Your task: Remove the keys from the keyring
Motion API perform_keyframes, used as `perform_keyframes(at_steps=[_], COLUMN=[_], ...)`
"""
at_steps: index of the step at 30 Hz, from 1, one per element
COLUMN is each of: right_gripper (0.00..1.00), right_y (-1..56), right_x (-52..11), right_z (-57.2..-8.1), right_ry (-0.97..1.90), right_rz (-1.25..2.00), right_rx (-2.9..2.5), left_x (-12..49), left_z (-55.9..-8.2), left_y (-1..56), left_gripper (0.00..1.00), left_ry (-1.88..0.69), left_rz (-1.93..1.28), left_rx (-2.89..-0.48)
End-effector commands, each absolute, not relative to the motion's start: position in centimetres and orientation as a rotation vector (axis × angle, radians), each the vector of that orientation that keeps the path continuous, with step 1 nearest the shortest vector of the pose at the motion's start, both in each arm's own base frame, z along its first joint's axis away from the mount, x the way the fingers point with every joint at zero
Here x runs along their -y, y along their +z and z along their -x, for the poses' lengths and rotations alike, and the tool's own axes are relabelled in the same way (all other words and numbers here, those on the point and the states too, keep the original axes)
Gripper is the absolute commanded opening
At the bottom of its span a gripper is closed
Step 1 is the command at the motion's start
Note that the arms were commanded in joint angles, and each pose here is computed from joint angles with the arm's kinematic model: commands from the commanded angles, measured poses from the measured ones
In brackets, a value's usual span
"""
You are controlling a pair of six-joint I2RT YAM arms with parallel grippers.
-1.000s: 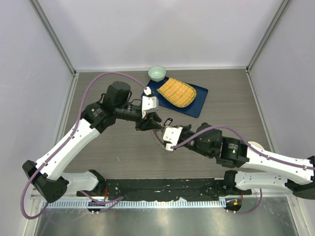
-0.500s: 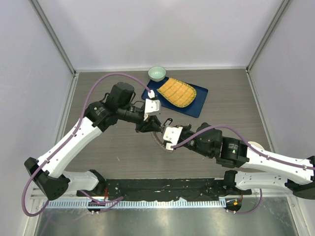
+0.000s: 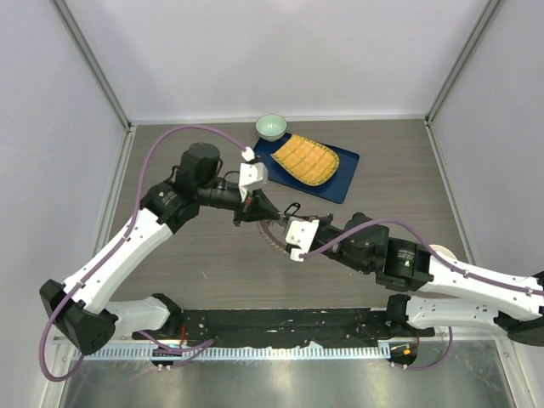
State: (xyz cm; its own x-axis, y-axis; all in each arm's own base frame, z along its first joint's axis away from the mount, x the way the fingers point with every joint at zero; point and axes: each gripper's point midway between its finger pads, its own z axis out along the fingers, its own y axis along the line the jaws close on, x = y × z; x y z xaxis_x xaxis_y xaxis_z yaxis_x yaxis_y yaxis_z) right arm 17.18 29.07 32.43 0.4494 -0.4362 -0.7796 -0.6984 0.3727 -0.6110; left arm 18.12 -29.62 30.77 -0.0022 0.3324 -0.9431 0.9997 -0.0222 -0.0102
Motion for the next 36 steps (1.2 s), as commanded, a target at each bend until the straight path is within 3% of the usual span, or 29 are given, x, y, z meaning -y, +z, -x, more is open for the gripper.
perform_keyframes(at_steps=[1,6,16,36], right_gripper=[0.01,0.01,0.01,0.01], right_y=[35.8,37.7,39.7,40.5], right_x=[-28.8,-28.7,-28.7,-27.5], right_z=[-17.0,-17.0,-16.7,-18.1], right_ry=[0.245,0.206,0.19,0.161], right_rz=[1.181,1.195,1.211,1.04], right_rx=[-1.064,-1.009,-0.941,-0.96], left_x=[29.3,28.7,27.5,27.2], left_z=[-16.8,-15.0,-11.9,-11.4], left_y=[39.1,41.0,44.0,45.3], left_gripper=[0.0,0.0,0.0,0.0], left_ry=[-1.275,-1.452,-1.57,-1.739], left_rz=[-1.288,-1.211,-1.191,-1.087], left_rx=[-1.079,-1.036,-0.822,-0.765])
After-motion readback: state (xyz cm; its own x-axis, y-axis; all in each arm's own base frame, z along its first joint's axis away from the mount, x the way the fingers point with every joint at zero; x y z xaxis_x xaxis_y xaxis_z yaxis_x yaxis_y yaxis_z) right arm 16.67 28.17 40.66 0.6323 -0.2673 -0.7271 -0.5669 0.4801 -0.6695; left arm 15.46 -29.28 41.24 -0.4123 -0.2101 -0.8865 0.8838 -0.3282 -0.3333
